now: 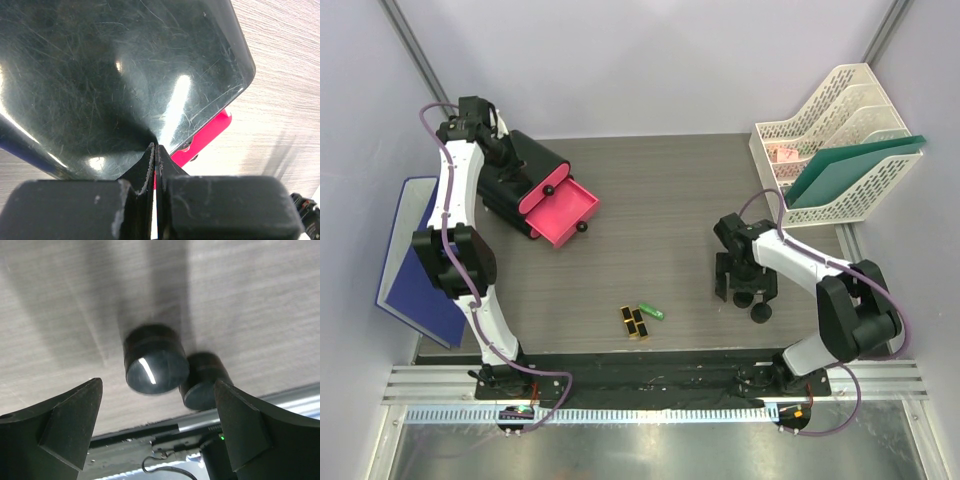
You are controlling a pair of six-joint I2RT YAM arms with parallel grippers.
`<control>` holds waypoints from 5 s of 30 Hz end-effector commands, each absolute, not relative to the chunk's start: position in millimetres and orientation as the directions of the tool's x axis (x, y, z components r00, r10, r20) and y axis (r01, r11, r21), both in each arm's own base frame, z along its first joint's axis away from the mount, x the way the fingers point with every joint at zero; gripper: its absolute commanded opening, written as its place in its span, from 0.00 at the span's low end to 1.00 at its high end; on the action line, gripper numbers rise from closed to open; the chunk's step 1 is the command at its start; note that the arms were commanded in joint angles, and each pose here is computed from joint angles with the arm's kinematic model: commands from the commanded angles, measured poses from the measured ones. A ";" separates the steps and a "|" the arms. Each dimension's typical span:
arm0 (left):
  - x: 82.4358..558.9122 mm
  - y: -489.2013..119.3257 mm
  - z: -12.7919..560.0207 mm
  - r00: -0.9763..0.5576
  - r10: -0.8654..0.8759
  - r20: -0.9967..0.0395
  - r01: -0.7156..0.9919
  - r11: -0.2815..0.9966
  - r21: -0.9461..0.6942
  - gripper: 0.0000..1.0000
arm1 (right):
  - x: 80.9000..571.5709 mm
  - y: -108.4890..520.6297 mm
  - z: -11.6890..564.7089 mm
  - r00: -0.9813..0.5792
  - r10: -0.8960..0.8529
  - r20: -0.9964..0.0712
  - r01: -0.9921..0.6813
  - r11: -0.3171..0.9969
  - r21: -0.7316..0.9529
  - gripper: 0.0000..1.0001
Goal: Organize the makeup
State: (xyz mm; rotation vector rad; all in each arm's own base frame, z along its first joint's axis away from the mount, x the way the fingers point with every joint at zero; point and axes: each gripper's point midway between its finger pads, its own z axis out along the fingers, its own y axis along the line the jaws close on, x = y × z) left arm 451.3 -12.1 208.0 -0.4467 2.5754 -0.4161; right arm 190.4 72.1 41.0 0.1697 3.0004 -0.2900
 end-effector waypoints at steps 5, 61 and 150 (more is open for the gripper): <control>435.7 -7.8 186.5 -0.864 -0.368 -0.344 -0.258 0.910 -0.326 0.00 | 222.7 82.1 33.5 -0.981 0.093 -0.171 0.105 0.993 -0.061 0.89; 432.8 -13.8 185.5 -0.873 -0.356 -0.332 -0.254 0.915 -0.313 0.00 | 424.6 457.1 223.6 -0.761 -0.001 -0.648 -0.448 0.723 0.526 0.01; 430.8 -13.9 173.7 -0.886 -0.348 -0.306 -0.255 0.917 -0.305 0.00 | 138.8 54.8 50.7 -0.942 0.336 -0.001 0.333 0.933 -0.138 0.92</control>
